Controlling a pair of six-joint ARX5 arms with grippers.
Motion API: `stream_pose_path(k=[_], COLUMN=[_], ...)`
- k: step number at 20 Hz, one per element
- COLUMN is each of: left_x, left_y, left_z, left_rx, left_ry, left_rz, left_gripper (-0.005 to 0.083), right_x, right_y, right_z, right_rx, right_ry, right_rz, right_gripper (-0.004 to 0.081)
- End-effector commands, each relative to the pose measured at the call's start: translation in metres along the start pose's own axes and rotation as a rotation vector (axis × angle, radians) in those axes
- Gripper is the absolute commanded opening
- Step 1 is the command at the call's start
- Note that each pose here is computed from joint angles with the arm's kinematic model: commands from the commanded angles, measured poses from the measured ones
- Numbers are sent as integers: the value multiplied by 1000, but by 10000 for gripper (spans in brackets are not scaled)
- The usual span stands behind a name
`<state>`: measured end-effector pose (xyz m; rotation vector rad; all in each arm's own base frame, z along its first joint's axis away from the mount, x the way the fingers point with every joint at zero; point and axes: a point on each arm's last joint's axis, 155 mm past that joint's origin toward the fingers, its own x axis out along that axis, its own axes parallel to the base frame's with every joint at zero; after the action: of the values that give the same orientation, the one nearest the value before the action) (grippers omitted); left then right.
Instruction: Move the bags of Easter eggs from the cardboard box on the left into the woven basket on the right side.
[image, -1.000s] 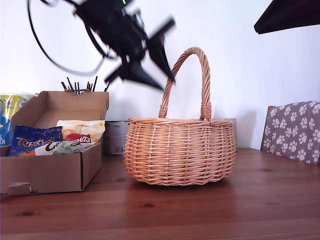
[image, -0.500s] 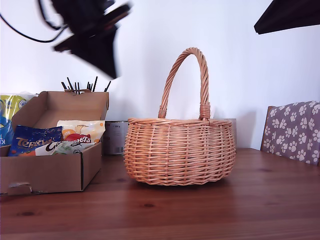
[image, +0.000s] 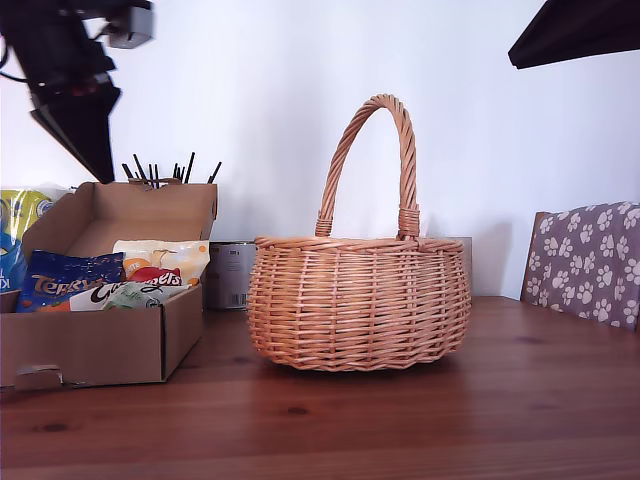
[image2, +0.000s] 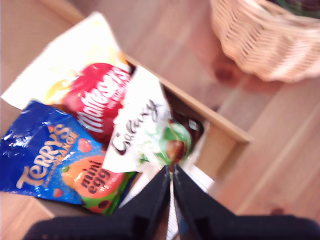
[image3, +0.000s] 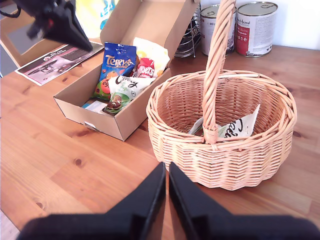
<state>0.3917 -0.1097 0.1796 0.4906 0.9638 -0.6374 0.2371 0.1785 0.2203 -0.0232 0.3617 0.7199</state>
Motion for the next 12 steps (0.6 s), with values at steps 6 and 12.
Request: stream_pose_path(k=[6, 12], left_x=[1, 49], left_y=[12, 15], left_z=[26, 13], left_rx=[251, 313], left_ry=[-162, -103], left_rz=[-20, -79], left_gripper=[591, 591], right_x=[0, 0], right_y=[2, 2], right_z=[2, 2], right_rx=[-6, -6], right_ry=[-8, -8], right_rz=[8, 8], right_gripper=[-12, -12])
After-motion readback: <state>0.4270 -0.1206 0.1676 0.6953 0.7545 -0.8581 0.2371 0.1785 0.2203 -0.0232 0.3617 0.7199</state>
